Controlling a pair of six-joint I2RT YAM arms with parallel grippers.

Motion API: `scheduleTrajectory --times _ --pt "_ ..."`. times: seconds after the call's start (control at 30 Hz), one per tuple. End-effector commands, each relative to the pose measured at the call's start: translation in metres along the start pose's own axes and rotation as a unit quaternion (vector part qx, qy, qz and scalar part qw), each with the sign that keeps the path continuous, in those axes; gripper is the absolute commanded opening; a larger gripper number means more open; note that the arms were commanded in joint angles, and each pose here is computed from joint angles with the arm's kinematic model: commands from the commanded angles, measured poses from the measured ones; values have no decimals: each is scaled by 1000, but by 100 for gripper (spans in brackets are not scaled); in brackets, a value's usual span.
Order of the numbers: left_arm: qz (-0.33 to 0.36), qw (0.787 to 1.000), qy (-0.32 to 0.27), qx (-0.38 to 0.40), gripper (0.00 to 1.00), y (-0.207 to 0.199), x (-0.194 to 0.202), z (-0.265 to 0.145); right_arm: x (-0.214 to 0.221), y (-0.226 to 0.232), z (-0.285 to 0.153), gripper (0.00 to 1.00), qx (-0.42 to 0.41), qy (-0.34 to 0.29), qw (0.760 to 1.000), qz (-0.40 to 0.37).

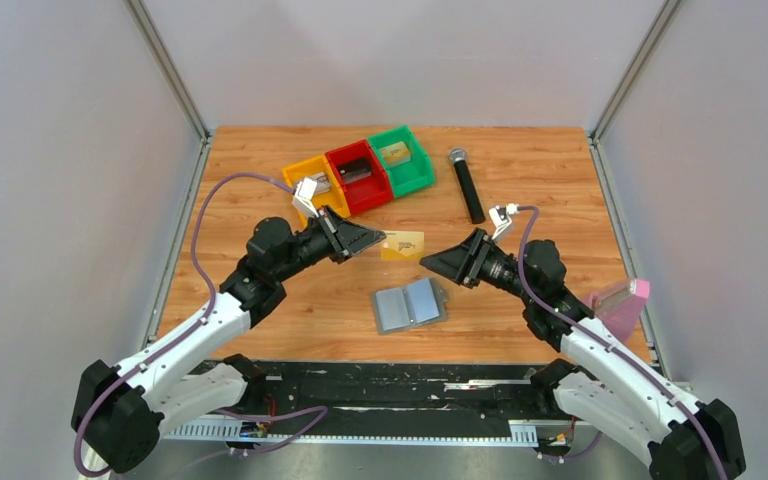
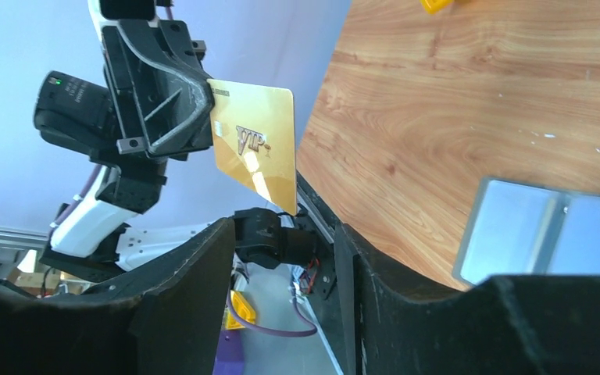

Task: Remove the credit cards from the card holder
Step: Place the credit card in the storage box.

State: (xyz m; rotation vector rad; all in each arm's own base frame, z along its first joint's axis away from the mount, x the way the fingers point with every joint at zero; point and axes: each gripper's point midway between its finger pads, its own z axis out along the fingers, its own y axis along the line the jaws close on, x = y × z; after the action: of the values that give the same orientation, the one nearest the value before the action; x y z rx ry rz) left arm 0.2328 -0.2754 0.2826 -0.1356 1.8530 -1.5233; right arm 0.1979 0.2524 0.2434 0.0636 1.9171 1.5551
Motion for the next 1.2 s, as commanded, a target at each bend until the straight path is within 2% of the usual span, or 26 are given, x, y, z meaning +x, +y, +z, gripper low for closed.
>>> scheduleTrajectory --times 0.0,0.23,0.5,0.6,0.7,0.8,0.83,0.87,0.9,0.93,0.97,1.0,1.07,1.17 --pt "-9 999 -36 39 0 -22 -16 -2 -13 23 3 50 -47 -26 999 8" --pt "-15 998 -36 42 0 -22 -15 -2 -14 28 5 36 -66 -27 997 20" --pt "-32 998 -33 49 0 -15 -10 -1 -19 28 5 28 -69 -43 996 20" --pt "-34 998 -34 51 0 -15 -9 -1 -21 27 5 17 -68 -51 996 18" --pt "-34 998 -34 51 0 -14 -9 -2 -23 28 6 1 -73 -56 996 13" --pt "-30 998 -38 49 1 -14 -10 -3 -23 30 7 0 -76 -52 996 7" --pt "-28 998 -40 42 5 -12 -10 -4 -25 31 7 0 -73 -54 996 2" --pt "-26 998 -40 37 19 -10 -10 -4 -28 30 7 0 -68 -60 996 -9" --pt "-19 999 -40 26 28 -8 -10 -5 -32 30 7 0 -63 -68 995 -22" --pt "-16 999 -39 18 49 -5 -10 -6 -37 29 7 0 -56 -73 995 -36" --pt "-7 999 -39 1 57 -2 -10 -9 -42 27 6 0 -45 -75 995 -48" --pt "-2 999 -45 -13 70 2 -12 -11 -49 24 6 0 -36 -73 995 -61" --pt "19 998 -47 -48 83 7 -16 -17 -62 18 7 0 -16 -63 994 -93" --pt "51 992 -31 -110 94 26 -12 -29 -86 3 13 0 13 -39 991 -125"
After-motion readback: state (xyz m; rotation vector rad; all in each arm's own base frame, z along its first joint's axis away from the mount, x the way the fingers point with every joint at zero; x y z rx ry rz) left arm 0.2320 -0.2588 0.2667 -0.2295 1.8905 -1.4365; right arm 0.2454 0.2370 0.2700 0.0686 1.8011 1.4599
